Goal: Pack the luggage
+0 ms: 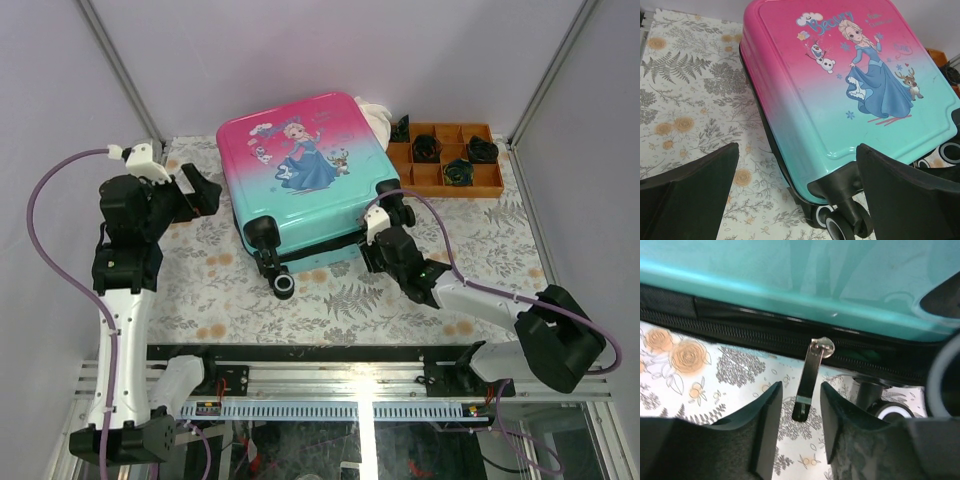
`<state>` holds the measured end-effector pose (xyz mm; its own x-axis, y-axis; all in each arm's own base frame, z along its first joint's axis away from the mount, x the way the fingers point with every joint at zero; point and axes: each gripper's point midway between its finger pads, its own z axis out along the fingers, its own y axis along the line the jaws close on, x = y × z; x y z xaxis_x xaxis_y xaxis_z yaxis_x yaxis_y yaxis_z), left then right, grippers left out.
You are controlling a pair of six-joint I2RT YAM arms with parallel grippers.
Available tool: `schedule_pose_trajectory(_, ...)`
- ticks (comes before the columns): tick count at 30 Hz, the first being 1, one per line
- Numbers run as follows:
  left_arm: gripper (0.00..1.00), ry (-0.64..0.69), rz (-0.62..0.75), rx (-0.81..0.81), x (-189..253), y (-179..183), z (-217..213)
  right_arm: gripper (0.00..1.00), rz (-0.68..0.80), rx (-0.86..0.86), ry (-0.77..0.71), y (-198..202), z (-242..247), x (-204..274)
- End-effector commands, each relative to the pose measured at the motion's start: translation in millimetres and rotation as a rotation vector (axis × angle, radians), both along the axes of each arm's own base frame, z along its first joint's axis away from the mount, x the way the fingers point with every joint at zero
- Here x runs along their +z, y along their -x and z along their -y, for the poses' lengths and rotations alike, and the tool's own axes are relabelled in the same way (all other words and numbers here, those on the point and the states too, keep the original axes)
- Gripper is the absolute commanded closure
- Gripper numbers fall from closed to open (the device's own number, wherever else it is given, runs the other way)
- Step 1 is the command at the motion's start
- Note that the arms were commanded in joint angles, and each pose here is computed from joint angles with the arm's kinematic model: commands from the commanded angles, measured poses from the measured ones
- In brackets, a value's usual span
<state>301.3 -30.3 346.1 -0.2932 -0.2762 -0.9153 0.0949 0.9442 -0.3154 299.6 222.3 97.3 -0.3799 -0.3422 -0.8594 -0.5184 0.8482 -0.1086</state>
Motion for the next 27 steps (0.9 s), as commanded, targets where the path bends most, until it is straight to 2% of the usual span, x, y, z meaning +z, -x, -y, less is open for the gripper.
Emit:
schedule_pose_trajectory(1, 0.0, 0.009, 0.054, -0.005, 7, -1, 1, 0.66, 0.148, -0.042, -0.078, -26, -14, 47)
schedule_pose_trajectory(4, 0.0, -0.003, 0.019, -0.023, -6, -1, 3, 0.85, 0.135, -0.044, -0.062, -21, -9, 47)
schedule_pose_trajectory(7, 0.0, -0.029, -0.001, -0.066, -12, -2, 6, 0.99, 0.084, -0.044, -0.035, -9, 0, 39)
schedule_pose_trajectory(11, 0.0, -0.136, 0.034, -0.252, -15, 5, 26, 1.0, 0.01, 0.006, -0.057, 18, 8, 23)
schedule_pose_trajectory(14, 0.0, -0.233, 0.06, -0.488, -23, 26, 51, 1.0, -0.015, 0.045, -0.129, 30, 9, 21)
schedule_pose_trajectory(17, 0.0, -0.327, 0.054, -0.674, -35, 44, 69, 1.0, -0.066, 0.052, -0.211, 34, 9, 23)
schedule_pose_trajectory(21, 0.0, -0.533, 0.003, -0.887, -62, 61, 95, 1.0, -0.195, 0.008, -0.35, 30, 18, 22)
schedule_pose_trajectory(27, 0.0, -0.663, -0.028, -0.941, -78, 57, 120, 1.0, -0.357, -0.012, -0.537, 39, 14, 29)
